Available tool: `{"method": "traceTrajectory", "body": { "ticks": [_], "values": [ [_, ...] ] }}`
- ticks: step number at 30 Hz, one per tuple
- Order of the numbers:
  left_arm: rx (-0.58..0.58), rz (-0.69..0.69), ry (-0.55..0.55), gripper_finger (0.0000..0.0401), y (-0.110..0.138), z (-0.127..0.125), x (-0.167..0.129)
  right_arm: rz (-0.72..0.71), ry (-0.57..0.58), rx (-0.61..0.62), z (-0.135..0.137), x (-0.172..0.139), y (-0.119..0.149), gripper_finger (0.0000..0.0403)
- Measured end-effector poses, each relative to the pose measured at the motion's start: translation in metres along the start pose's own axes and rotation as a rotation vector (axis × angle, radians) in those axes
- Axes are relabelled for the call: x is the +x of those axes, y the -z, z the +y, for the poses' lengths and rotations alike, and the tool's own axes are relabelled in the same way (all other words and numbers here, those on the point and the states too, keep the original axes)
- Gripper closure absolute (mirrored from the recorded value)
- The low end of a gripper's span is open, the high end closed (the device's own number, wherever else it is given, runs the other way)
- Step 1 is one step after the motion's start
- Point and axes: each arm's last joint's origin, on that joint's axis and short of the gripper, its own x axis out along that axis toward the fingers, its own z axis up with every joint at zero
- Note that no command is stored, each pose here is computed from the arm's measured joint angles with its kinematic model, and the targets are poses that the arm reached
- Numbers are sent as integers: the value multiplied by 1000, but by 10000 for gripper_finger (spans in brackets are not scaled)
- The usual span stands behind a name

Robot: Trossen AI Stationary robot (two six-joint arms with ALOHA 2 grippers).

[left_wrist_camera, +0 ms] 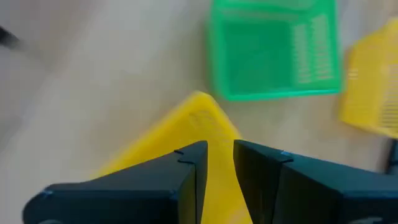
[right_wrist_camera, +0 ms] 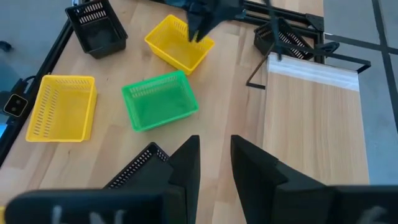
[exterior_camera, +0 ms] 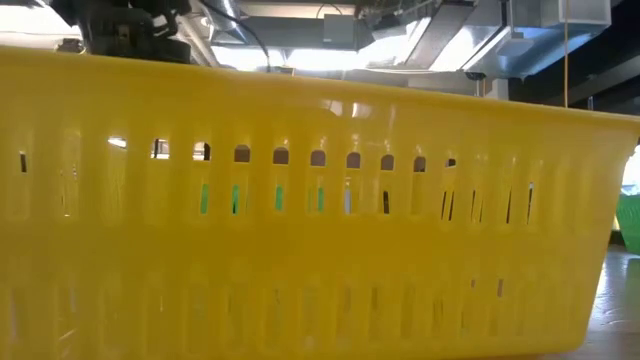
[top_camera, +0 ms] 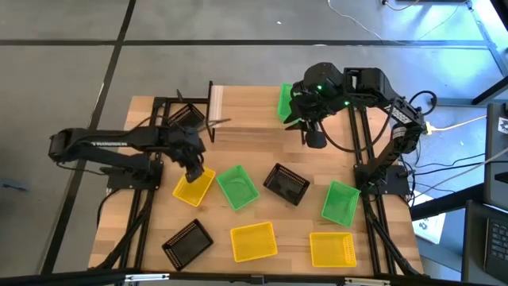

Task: Stack baskets on shelf by color
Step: Put the top left yellow bin on the shelf

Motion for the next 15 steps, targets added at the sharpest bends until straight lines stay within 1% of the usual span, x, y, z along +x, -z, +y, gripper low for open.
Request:
{"method": "traceTrajectory", "body": {
  "ticks": [1,3,5,7,12,13,15],
  "values": [
    [11,18,15,331,0,-2,3,4,-2,0,0,0,0,313],
    [49,26,8,331,1,-6,8,9,-3,-1,0,0,1,313],
    [37,2,-10,331,-1,-8,12,12,-4,0,0,0,1,313],
    [-57,1,-17,331,-2,-8,13,12,-4,0,0,0,1,313],
    [-368,66,34,331,2,-15,19,14,-4,0,0,0,1,313],
    [-415,70,31,331,3,-16,19,14,-4,0,0,0,1,313],
    [-472,67,9,331,5,-19,22,14,-4,0,0,0,1,313]
  ]
}}
